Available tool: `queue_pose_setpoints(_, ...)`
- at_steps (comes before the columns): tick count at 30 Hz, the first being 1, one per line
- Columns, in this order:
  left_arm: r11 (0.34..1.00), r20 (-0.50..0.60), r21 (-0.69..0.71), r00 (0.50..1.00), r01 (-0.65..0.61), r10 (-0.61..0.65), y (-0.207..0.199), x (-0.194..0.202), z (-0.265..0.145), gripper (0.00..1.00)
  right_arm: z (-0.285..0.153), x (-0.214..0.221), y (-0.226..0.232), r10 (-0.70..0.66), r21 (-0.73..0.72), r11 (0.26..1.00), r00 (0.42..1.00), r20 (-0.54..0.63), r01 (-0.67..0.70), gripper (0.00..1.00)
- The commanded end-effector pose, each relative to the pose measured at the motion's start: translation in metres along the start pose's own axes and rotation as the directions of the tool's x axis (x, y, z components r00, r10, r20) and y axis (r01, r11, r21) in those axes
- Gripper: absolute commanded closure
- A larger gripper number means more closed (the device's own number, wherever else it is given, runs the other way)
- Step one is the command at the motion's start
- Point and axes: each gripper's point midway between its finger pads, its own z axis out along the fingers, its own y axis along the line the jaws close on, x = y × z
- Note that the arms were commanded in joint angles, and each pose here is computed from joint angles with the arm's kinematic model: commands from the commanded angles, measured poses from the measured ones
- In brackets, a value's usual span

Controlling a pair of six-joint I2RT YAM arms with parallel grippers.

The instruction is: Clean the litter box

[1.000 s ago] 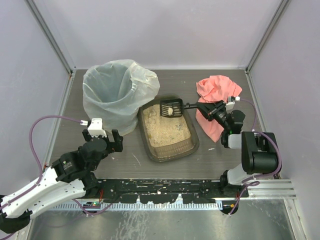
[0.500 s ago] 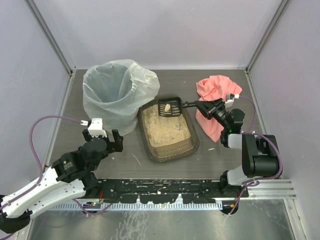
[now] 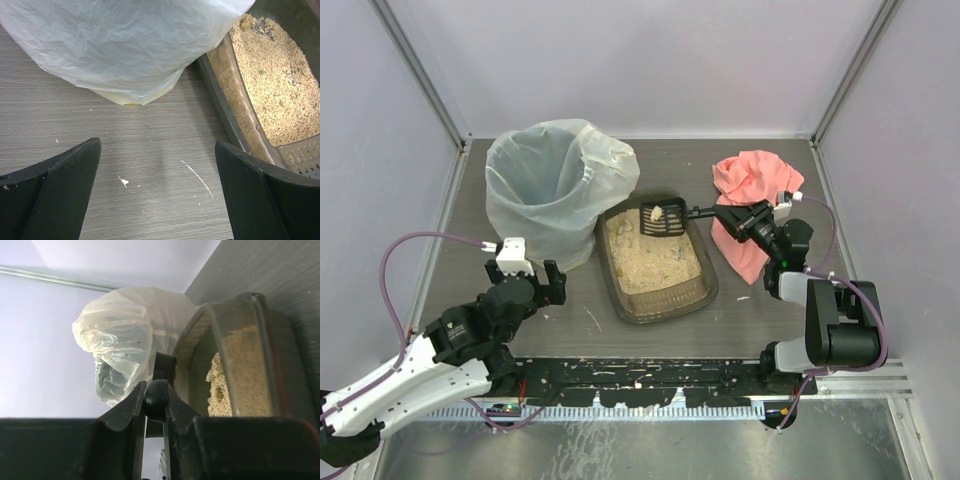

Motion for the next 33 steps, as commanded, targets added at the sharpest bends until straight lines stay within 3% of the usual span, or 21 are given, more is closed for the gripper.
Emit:
queue_pose_setpoints(1,0.999,0.031,0.007,0.999,0.035,-0.036,-0.003,-0.011,-0.002,0.02,0.015,0.012,0.030,-0.153,-0.084,0.986,0.983,-0.104,0.145,0.99)
queue_pose_setpoints(2,0.999,0.034,0.003,0.999,0.036,-0.036,-0.002,-0.010,-0.001,0.02,0.013,0.017,0.035,-0.136,-0.109,0.986,0.985,-0.102,0.125,0.99)
queue_pose_setpoints(4,0.999,0.041,0.003,0.998,0.037,-0.037,-0.002,-0.010,0.000,0.02,-0.003,-0.009,0.025,-0.034,-0.063,0.997,0.997,0.063,0.038,0.99)
queue_pose_setpoints(5,0.999,0.037,0.007,0.999,0.035,-0.035,-0.003,-0.010,-0.001,0.02,-0.002,-0.014,0.027,-0.067,-0.049,0.996,0.994,0.081,0.072,0.99)
queue_pose_setpoints(7,0.999,0.030,0.009,0.999,0.036,-0.036,-0.003,-0.011,-0.003,0.02,0.013,0.009,0.040,-0.170,-0.063,0.984,0.983,-0.070,0.166,0.99)
queue_pose_setpoints(8,0.999,0.032,0.002,0.999,0.037,-0.037,-0.001,-0.011,-0.003,0.02,0.014,0.017,0.048,-0.178,-0.088,0.982,0.980,-0.090,0.170,0.99)
queue_pose_setpoints(11,0.999,0.044,-0.022,0.998,0.039,-0.038,0.005,-0.009,-0.002,0.02,0.005,0.012,0.059,-0.124,-0.078,0.989,0.992,-0.011,0.122,0.99)
queue_pose_setpoints(22,0.996,0.066,-0.058,0.995,0.074,-0.070,0.016,-0.010,-0.005,0.02,0.007,0.006,0.158,-0.199,-0.063,0.976,0.972,0.122,0.207,0.99)
queue_pose_setpoints(33,0.998,0.072,-0.028,0.996,0.061,-0.059,0.014,-0.012,-0.007,0.02,0.068,0.011,0.234,-0.245,-0.139,0.953,0.953,0.178,0.271,0.99)
